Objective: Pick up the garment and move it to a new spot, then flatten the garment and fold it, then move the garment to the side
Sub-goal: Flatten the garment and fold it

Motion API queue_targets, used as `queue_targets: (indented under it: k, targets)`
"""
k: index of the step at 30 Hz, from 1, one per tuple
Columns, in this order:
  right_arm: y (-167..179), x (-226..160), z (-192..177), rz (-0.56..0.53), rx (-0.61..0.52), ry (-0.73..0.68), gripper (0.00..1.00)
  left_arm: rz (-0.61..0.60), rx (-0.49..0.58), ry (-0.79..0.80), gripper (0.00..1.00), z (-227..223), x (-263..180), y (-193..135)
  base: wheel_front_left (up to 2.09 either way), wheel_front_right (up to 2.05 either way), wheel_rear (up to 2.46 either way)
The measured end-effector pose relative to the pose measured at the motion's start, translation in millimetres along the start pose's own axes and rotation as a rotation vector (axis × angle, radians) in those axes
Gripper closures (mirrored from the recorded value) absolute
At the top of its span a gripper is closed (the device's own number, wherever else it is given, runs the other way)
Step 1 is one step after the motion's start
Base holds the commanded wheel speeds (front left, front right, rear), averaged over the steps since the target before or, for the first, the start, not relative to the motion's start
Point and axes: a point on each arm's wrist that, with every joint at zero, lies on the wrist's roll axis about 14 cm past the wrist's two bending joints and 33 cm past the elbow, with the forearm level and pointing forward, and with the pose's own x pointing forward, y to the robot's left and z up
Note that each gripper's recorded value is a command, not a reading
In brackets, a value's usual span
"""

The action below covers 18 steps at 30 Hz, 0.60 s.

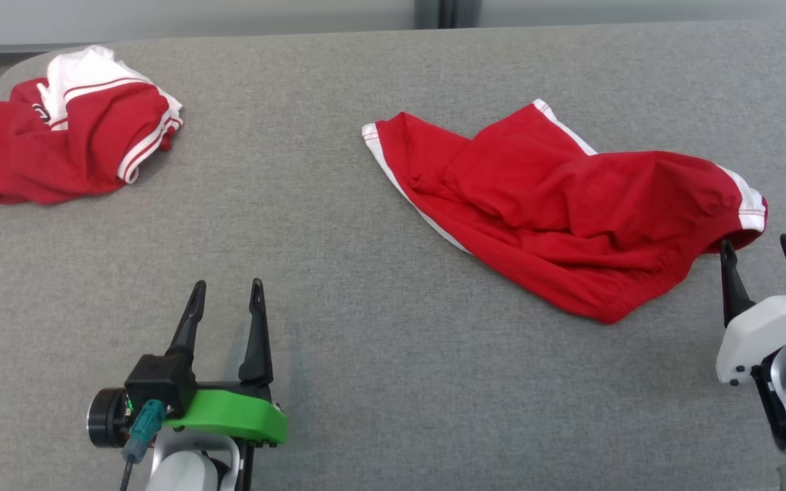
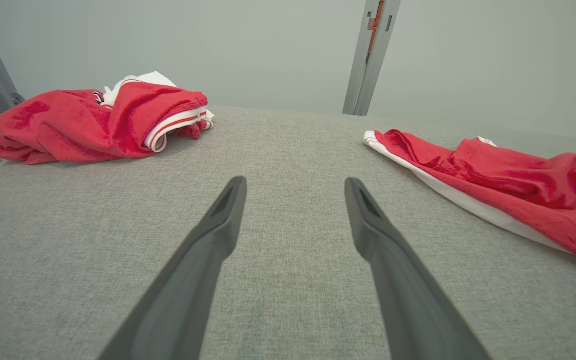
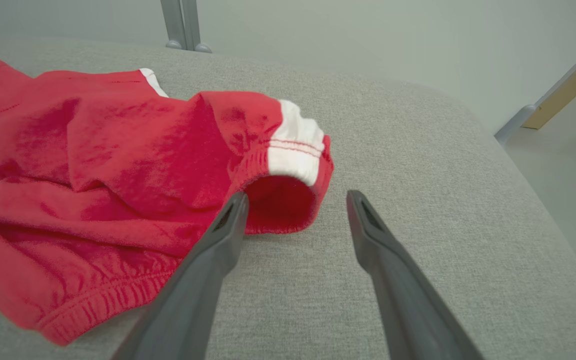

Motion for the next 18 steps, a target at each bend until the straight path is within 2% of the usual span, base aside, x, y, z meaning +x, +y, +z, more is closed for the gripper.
queue_targets:
  k: [4, 9, 14, 18]
  targets:
    - [-6, -17, 7, -0.013, 0.002, -0.029, 0.0, -0.04, 0.004, 0.008, 0.0, -4, 5, -11, 0.0, 0.0, 0.0]
    - [-11, -26, 51, -0.013, -0.039, -0.147, 0.0, -0.075, 0.001, 0.016, 0.0, -7, 10, -23, 0.0, 0.0, 0.0]
    - [-2, 1, 82, 0.041, -0.095, -0.163, 0.0, -0.075, -0.003, 0.012, 0.0, -6, 14, -22, 0.0, 0.0, 0.0]
    - [22, 39, 86, 0.119, -0.173, -0.095, 0.0, -0.06, -0.004, 0.015, 0.0, -7, 16, -17, 0.0, 0.0, 0.0]
